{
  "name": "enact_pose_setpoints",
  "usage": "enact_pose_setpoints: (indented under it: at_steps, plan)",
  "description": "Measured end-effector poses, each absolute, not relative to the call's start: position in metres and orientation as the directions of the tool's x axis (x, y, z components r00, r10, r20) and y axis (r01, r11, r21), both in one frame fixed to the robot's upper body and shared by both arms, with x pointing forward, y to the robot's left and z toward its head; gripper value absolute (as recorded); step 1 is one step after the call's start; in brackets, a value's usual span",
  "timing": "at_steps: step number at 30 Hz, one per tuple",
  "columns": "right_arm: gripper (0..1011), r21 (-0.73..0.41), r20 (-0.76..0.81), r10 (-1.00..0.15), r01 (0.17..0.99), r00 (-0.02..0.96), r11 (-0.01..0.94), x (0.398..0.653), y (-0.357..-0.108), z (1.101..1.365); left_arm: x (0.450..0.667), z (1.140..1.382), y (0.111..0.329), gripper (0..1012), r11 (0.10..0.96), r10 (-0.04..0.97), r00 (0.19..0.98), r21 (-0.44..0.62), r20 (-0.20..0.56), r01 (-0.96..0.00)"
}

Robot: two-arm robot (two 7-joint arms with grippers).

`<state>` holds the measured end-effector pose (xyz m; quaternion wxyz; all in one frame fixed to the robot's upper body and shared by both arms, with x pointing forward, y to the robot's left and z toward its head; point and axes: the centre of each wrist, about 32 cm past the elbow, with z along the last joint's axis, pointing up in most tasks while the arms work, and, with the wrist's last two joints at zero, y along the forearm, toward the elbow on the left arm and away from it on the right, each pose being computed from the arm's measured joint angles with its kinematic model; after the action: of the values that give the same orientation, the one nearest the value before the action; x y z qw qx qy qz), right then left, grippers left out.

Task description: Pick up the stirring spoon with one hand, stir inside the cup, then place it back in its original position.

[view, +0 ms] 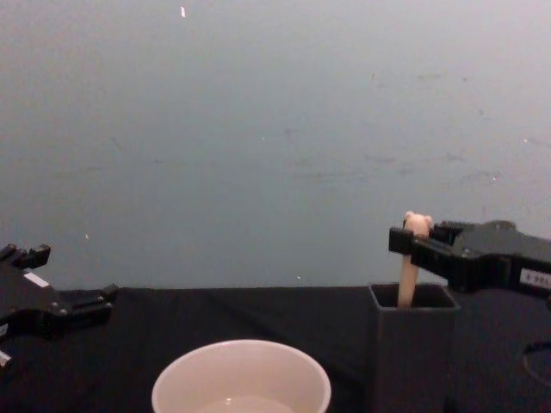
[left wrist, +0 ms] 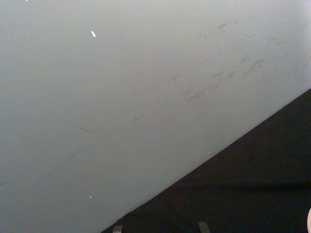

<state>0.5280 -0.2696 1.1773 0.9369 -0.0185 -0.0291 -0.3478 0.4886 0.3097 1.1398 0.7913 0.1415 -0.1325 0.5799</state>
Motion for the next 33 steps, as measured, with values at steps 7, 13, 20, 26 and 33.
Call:
enact_pose_setpoints:
  at_steps: [7, 13, 20, 26, 33]
  plan:
    - [214, -0.048, 0.037, -0.652, 0.653, 0.758, 0.756, 0.5303, -0.2673, 1.1703, 0.4886, 1.1398, 0.3096, 1001, 0.287, 0.880, 0.292, 0.070, 0.374, -0.955]
    - [214, -0.061, 0.034, -0.653, 0.654, 0.757, 0.754, 0.5310, -0.2662, 1.1676, 0.4886, 1.1398, 0.3097, 1001, 0.287, 0.880, 0.292, 0.070, 0.374, -0.955]
    - [214, -0.060, 0.035, -0.653, 0.654, 0.756, 0.754, 0.5311, -0.2664, 1.1678, 0.4886, 1.1398, 0.3097, 1001, 0.287, 0.880, 0.292, 0.070, 0.374, -0.955]
    - [242, -0.059, 0.035, -0.654, 0.654, 0.756, 0.754, 0.5311, -0.2665, 1.1680, 0.4886, 1.1398, 0.3097, 1001, 0.287, 0.880, 0.292, 0.070, 0.374, -0.955]
    - [478, -0.058, 0.034, -0.654, 0.655, 0.756, 0.754, 0.5310, -0.2666, 1.1681, 0.4886, 1.1398, 0.3097, 1001, 0.287, 0.880, 0.292, 0.070, 0.374, -0.955]
